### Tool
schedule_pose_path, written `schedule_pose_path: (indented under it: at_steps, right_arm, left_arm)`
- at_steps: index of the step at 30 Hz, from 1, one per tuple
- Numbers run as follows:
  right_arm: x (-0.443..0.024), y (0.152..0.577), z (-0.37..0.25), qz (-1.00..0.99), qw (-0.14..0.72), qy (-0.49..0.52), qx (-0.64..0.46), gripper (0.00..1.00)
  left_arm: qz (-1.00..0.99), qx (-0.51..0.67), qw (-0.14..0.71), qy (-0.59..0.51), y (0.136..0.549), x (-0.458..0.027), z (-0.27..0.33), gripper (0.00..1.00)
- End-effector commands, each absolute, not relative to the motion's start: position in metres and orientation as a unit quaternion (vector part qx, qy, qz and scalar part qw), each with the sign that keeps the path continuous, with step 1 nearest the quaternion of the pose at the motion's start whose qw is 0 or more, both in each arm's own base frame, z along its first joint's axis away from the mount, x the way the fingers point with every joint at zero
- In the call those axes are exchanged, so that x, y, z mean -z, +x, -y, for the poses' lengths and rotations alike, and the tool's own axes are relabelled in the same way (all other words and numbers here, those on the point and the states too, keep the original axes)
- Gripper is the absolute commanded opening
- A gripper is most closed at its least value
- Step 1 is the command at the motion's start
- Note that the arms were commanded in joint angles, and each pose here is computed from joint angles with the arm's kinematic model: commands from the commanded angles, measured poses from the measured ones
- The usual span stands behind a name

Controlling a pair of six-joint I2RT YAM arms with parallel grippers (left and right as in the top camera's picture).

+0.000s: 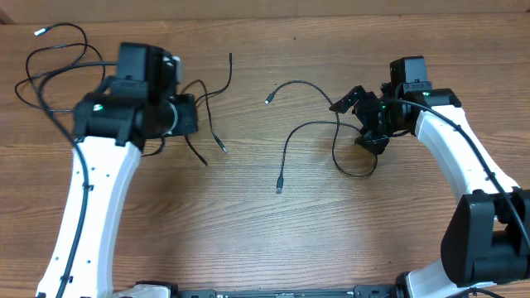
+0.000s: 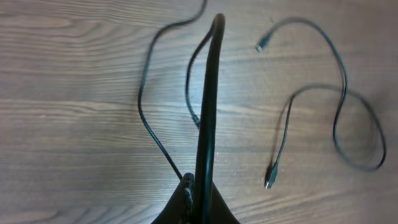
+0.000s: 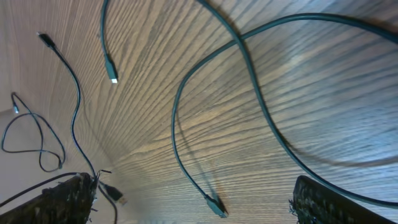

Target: Untangle cables

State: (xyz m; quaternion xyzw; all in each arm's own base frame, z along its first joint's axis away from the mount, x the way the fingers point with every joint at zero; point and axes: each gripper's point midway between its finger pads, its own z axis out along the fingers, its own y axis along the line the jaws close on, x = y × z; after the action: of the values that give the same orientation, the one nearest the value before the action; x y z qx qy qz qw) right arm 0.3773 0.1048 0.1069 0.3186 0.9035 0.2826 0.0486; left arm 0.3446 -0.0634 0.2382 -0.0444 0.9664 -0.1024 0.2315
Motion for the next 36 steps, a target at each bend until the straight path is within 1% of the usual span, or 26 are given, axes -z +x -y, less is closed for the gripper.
schedule_pose_path:
  at_steps: [1, 5, 6, 10, 14, 18, 21, 24, 25, 27, 31, 33, 36]
  right_arm:
    - [-0.107, 0.378, -0.109, -0.906, 0.054, 0.313, -0.28, 1.0]
    - [-0.107, 0.377, -0.114, -0.908, 0.051, 0.307, -0.28, 1.0]
    - [-0.107, 0.375, -0.114, -0.909, 0.048, 0.307, -0.278, 1.0]
    - [-0.104, 0.369, -0.112, -0.911, 0.038, 0.311, -0.267, 1.0]
    - [-0.098, 0.364, -0.103, -0.916, 0.037, 0.32, -0.239, 1.0]
    - [-0.096, 0.361, -0.1, -0.918, 0.033, 0.323, -0.229, 1.0]
    - [-0.095, 0.359, -0.098, -0.918, 0.032, 0.325, -0.223, 1.0]
    - [-0.094, 0.357, -0.098, -0.919, 0.026, 0.327, -0.22, 1.0]
    - [-0.094, 0.356, -0.098, -0.919, 0.025, 0.327, -0.219, 1.0]
    - [-0.094, 0.356, -0.098, -0.919, 0.025, 0.327, -0.219, 1.0]
    - [-0.094, 0.356, -0.098, -0.919, 0.025, 0.327, -0.219, 1.0]
    - [-0.094, 0.356, -0.098, -0.919, 0.025, 0.327, -0.219, 1.0]
    - [-0.094, 0.356, -0.098, -0.919, 0.025, 0.327, -0.219, 1.0]
  left_arm:
    - [-0.956, 0.118, 0.247, -0.11, 0.348, -0.252, 0.048, 0.04]
    - [-0.956, 0.122, 0.242, -0.114, 0.356, -0.246, 0.048, 0.04]
    - [-0.955, 0.114, 0.253, -0.101, 0.362, -0.246, 0.046, 0.04]
    - [-0.944, 0.069, 0.303, -0.114, 0.38, -0.258, 0.028, 0.04]
    - [-0.941, 0.082, 0.309, -0.11, 0.383, -0.262, 0.031, 0.04]
    - [-0.939, 0.023, 0.324, -0.109, 0.386, -0.264, 0.012, 0.04]
    - [-0.926, -0.041, 0.35, -0.134, 0.389, -0.279, -0.013, 0.04]
    - [-0.895, -0.118, 0.394, -0.175, 0.393, -0.312, -0.047, 0.04]
    - [-0.878, -0.131, 0.418, -0.193, 0.393, -0.337, -0.059, 0.04]
    - [-0.865, -0.128, 0.439, -0.204, 0.39, -0.362, -0.066, 0.04]
    - [-0.821, -0.133, 0.506, -0.228, 0.369, -0.443, -0.089, 0.04]
    - [-0.787, -0.147, 0.548, -0.243, 0.35, -0.489, -0.109, 0.04]
    - [-0.745, -0.168, 0.583, -0.277, 0.325, -0.527, -0.136, 0.04]
